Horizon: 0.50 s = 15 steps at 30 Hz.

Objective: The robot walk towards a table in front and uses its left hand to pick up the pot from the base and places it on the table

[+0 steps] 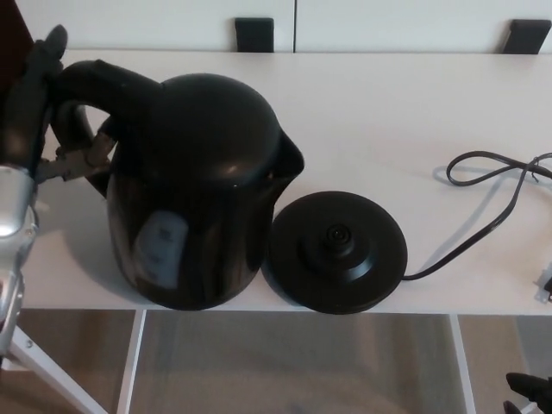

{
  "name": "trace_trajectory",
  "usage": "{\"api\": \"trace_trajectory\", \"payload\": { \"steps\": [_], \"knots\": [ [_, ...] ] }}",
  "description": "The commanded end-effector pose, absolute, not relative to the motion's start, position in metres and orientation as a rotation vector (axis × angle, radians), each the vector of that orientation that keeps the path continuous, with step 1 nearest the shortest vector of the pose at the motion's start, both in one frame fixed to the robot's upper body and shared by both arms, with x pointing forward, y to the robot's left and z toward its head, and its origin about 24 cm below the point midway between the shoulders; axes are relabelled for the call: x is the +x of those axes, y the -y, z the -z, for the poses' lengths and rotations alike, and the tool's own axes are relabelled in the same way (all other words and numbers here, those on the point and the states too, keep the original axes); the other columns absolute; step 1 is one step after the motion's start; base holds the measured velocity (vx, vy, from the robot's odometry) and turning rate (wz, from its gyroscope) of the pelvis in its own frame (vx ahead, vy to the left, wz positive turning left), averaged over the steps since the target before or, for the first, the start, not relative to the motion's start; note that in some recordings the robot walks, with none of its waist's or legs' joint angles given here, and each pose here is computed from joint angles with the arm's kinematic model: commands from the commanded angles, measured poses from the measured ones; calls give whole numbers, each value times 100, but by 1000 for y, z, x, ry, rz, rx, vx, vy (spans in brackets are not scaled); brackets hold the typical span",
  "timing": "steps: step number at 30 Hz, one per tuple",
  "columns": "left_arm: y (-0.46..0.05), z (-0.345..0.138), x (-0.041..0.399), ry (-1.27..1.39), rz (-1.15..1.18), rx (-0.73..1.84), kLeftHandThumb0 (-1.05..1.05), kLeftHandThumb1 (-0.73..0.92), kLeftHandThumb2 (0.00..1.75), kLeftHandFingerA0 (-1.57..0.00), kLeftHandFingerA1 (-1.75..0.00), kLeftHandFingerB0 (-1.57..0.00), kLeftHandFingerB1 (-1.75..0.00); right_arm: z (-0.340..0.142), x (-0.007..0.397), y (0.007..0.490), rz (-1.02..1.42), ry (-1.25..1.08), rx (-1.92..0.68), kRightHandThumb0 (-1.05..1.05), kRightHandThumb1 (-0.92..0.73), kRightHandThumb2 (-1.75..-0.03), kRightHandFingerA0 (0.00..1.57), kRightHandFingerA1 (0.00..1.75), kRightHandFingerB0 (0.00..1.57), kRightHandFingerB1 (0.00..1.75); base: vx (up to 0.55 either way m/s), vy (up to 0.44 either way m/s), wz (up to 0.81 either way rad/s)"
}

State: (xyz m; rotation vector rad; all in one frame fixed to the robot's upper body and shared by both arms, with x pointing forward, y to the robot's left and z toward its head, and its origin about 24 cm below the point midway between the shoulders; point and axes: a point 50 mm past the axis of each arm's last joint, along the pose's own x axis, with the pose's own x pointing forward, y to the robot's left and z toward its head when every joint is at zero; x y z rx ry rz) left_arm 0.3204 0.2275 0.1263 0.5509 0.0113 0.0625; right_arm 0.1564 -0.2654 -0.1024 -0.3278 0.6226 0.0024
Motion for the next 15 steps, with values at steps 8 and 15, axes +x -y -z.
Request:
{"api": "trace_trajectory", "payload": {
  "steps": [8,15],
  "knots": [
    [-245,-121,317,-150,138,736,-71,43,78,0,-5,0,-3,99,159,272,11,-628,-333,-105,-84,-74,0,100,0,67,0,0,0],
    [-280,-135,320,-220,152,828,-60,37,75,0,-10,0,-9,98,162,272,10,-618,-340,-105,-86,-73,0,112,0,72,0,0,0]
  ]
}}
